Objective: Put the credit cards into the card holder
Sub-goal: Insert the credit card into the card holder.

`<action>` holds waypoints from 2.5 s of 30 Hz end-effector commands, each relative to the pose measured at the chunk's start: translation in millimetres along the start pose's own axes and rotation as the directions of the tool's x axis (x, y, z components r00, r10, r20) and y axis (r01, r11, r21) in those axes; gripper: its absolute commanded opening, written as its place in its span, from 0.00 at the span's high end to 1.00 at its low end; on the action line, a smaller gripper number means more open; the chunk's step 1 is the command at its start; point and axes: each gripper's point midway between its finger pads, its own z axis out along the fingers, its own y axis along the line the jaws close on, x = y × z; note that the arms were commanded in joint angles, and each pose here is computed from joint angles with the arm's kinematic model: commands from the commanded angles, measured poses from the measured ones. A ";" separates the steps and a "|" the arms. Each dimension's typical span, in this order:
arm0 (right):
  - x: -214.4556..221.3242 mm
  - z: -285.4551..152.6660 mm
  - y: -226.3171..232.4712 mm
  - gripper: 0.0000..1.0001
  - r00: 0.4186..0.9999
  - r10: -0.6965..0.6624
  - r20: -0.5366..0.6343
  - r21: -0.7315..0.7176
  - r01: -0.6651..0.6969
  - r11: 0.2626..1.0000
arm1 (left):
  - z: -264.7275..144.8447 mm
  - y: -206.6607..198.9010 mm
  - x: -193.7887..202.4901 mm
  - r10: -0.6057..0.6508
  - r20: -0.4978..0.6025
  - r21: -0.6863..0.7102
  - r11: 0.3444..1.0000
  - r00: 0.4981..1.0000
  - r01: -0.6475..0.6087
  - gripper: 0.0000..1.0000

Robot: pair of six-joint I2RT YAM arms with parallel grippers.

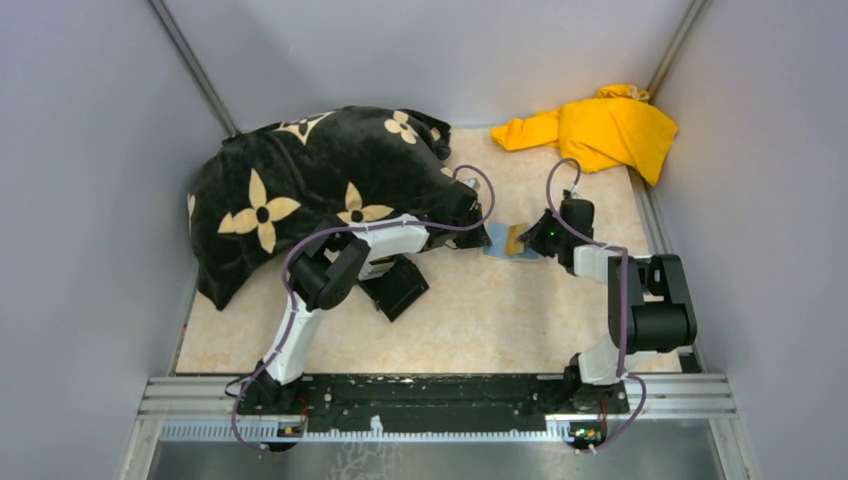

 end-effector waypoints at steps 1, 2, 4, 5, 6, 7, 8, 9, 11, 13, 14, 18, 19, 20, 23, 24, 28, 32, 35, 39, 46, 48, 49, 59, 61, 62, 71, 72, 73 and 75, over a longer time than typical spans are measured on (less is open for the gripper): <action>17.3 8.1 -22.2 1.00 0.999 0.016 -0.047 0.060 -0.013 0.998 | 3.7 24.9 20.2 0.017 -0.060 -0.090 0.996 0.998 -0.022 1.00; 18.2 8.9 -22.5 1.00 0.999 0.018 -0.052 0.061 -0.015 0.998 | 3.6 25.3 20.3 0.018 -0.061 -0.091 0.996 0.998 -0.024 1.00; 22.0 10.2 -24.7 1.00 0.997 0.026 -0.067 0.067 -0.021 0.998 | 3.2 25.3 19.8 0.020 -0.060 -0.093 0.995 0.998 -0.025 1.00; 23.4 10.3 -25.3 1.00 0.997 0.028 -0.074 0.070 -0.023 0.997 | 2.9 25.5 19.4 0.020 -0.058 -0.094 0.995 0.998 -0.026 1.00; 25.0 10.2 -26.5 1.00 0.996 0.030 -0.081 0.073 -0.024 0.997 | 2.8 26.1 19.9 0.022 -0.060 -0.096 0.995 0.998 -0.027 1.00; 27.1 10.0 -26.7 1.00 0.996 0.031 -0.088 0.073 -0.024 0.997 | 2.5 25.7 19.0 0.022 -0.058 -0.095 0.995 0.998 -0.027 1.00; 29.2 9.7 -27.1 1.00 0.995 0.033 -0.094 0.073 -0.026 0.997 | 2.3 25.4 19.0 0.022 -0.058 -0.095 0.995 0.998 -0.028 1.00; 31.3 9.3 -27.5 1.00 0.994 0.036 -0.100 0.073 -0.029 0.997 | 2.3 25.3 19.2 0.021 -0.058 -0.095 0.995 0.998 -0.027 1.00; 35.8 8.6 -29.0 1.00 0.993 0.039 -0.111 0.073 -0.031 0.997 | 2.4 25.1 19.2 0.019 -0.059 -0.095 0.995 0.998 -0.025 1.00; 42.0 7.7 -30.3 1.00 0.992 0.040 -0.124 0.073 -0.031 0.997 | 1.6 24.6 18.3 0.019 -0.058 -0.094 0.995 0.998 -0.024 1.00; 44.6 7.2 -29.8 1.00 0.991 0.039 -0.128 0.071 -0.030 0.997 | 1.5 24.1 18.3 0.018 -0.058 -0.094 0.995 0.998 -0.024 1.00; 56.2 5.6 -25.2 1.00 0.989 0.027 -0.145 0.066 -0.018 0.998 | 1.6 22.6 16.7 0.020 -0.057 -0.093 0.995 0.998 -0.025 1.00; 58.1 5.1 -24.1 1.00 0.989 0.023 -0.147 0.066 -0.013 0.998 | 2.0 23.3 16.2 0.018 -0.056 -0.095 0.995 0.998 -0.023 1.00; 60.1 4.6 -23.6 1.00 0.988 0.023 -0.150 0.068 -0.013 0.998 | 1.8 23.3 17.0 0.019 -0.059 -0.097 0.995 0.998 -0.024 1.00; 65.2 4.9 -20.8 1.00 0.987 0.021 -0.158 0.067 -0.010 0.998 | 1.9 22.3 15.4 0.022 -0.058 -0.097 0.995 0.998 -0.028 1.00; 66.7 5.3 -20.4 1.00 0.987 0.020 -0.161 0.067 -0.009 0.998 | 1.8 22.7 15.9 0.023 -0.061 -0.100 0.995 0.998 -0.029 1.00; 73.8 5.5 -18.0 1.00 0.985 0.015 -0.173 0.070 -0.002 0.998 | 1.6 22.8 15.7 0.028 -0.061 -0.105 0.994 0.998 -0.034 1.00; 78.6 2.8 -16.5 1.00 0.984 0.007 -0.181 0.072 0.007 0.997 | 1.1 24.3 13.6 0.035 -0.056 -0.117 0.992 0.998 -0.041 1.00; 81.8 -1.4 -18.8 1.00 0.984 0.002 -0.180 0.079 0.012 0.997 | 0.2 26.3 12.4 0.036 -0.051 -0.130 0.991 0.998 -0.043 1.00; 82.4 -7.2 -21.2 1.00 0.985 -0.006 -0.172 0.087 0.021 0.996 | -2.5 31.8 11.2 0.032 -0.043 -0.155 0.987 0.999 -0.038 1.00; 76.8 -4.6 -16.2 1.00 0.983 -0.043 -0.180 0.070 0.056 0.996 | -6.1 37.5 13.2 0.036 -0.046 -0.182 0.982 0.998 -0.043 1.00; 75.5 -1.4 -15.8 1.00 0.980 -0.055 -0.189 0.070 0.069 0.995 | -9.0 39.1 11.9 0.038 -0.041 -0.189 0.981 0.998 -0.045 1.00; 74.9 0.2 -16.0 1.00 0.980 -0.056 -0.190 0.071 0.071 0.995 | -10.4 39.5 11.4 0.041 -0.040 -0.192 0.980 0.998 -0.048 1.00; 79.9 13.7 -21.6 1.00 0.976 -0.036 -0.216 0.087 0.056 0.995 | -30.4 40.0 -2.0 0.056 0.004 -0.225 0.973 0.998 -0.053 0.85; 80.0 14.2 -21.9 1.00 0.976 -0.032 -0.216 0.089 0.053 0.995 | -34.6 41.1 -5.1 0.060 0.014 -0.236 0.970 0.998 -0.055 0.84; 80.7 14.5 -22.0 1.00 0.975 -0.032 -0.219 0.090 0.053 0.995 | -36.7 41.2 -6.8 0.061 0.020 -0.240 0.969 0.998 -0.055 0.83; 82.8 14.4 -23.2 1.00 0.973 -0.030 -0.228 0.092 0.052 0.994 | -48.7 52.0 -15.3 0.062 0.060 -0.285 0.958 0.996 -0.042 0.81; 82.9 14.4 -23.2 1.00 0.973 -0.029 -0.228 0.092 0.052 0.994 | -48.1 53.2 -14.6 0.061 0.058 -0.286 0.957 0.996 -0.041 0.81; 82.9 14.3 -23.2 1.00 0.973 -0.030 -0.229 0.091 0.052 0.994 | -47.4 54.8 -14.5 0.060 0.058 -0.290 0.956 0.997 -0.040 0.81; 83.6 13.8 -23.4 1.00 0.972 -0.032 -0.231 0.091 0.054 0.994 | -45.7 57.1 -13.5 0.058 0.054 -0.294 0.955 0.997 -0.040 0.81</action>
